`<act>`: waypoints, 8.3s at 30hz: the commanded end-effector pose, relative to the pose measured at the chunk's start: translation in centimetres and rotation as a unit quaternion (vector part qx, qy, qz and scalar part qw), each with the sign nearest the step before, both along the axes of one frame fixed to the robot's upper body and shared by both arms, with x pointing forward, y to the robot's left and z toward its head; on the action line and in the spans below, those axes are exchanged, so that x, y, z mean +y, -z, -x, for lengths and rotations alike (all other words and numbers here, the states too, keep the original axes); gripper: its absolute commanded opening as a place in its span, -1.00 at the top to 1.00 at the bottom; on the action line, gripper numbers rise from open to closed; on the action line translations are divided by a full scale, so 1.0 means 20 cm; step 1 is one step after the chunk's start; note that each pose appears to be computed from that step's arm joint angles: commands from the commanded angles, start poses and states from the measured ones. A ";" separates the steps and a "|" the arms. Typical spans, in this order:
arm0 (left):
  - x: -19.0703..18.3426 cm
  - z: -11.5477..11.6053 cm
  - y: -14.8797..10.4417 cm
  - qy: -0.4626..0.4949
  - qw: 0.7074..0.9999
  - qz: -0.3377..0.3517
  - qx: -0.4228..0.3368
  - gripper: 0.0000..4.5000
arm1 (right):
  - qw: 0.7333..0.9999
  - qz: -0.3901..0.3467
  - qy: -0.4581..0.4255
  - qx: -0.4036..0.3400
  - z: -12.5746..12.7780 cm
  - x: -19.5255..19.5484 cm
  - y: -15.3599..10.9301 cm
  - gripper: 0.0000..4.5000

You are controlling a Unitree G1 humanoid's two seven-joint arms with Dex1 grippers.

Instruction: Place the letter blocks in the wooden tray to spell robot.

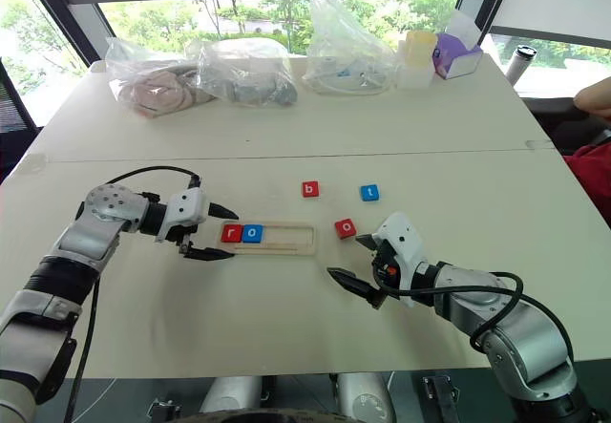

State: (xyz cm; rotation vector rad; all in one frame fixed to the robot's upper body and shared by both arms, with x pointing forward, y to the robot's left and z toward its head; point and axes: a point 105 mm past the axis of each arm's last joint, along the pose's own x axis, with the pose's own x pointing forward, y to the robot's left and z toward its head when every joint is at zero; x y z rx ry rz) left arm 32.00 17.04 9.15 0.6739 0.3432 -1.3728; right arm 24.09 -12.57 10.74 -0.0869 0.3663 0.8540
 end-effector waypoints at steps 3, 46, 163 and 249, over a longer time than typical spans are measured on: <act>0.01 -0.01 -0.02 -0.014 0.999 0.002 -0.029 -0.98 | 0.997 -0.041 0.034 -0.059 -0.11 0.04 -0.17 -1.00; 0.05 0.08 -0.48 -0.276 0.923 0.264 -0.041 -1.00 | 0.960 0.086 0.242 -0.109 -0.71 0.34 -0.17 0.49; 0.11 0.34 -0.29 -0.225 0.967 0.119 0.026 -1.00 | 0.936 0.130 -0.312 -0.096 -0.38 0.72 0.01 0.49; 0.02 0.36 -0.30 -0.125 0.990 0.060 0.022 -1.00 | 0.930 0.155 -0.310 -0.125 -0.46 0.52 -0.08 0.47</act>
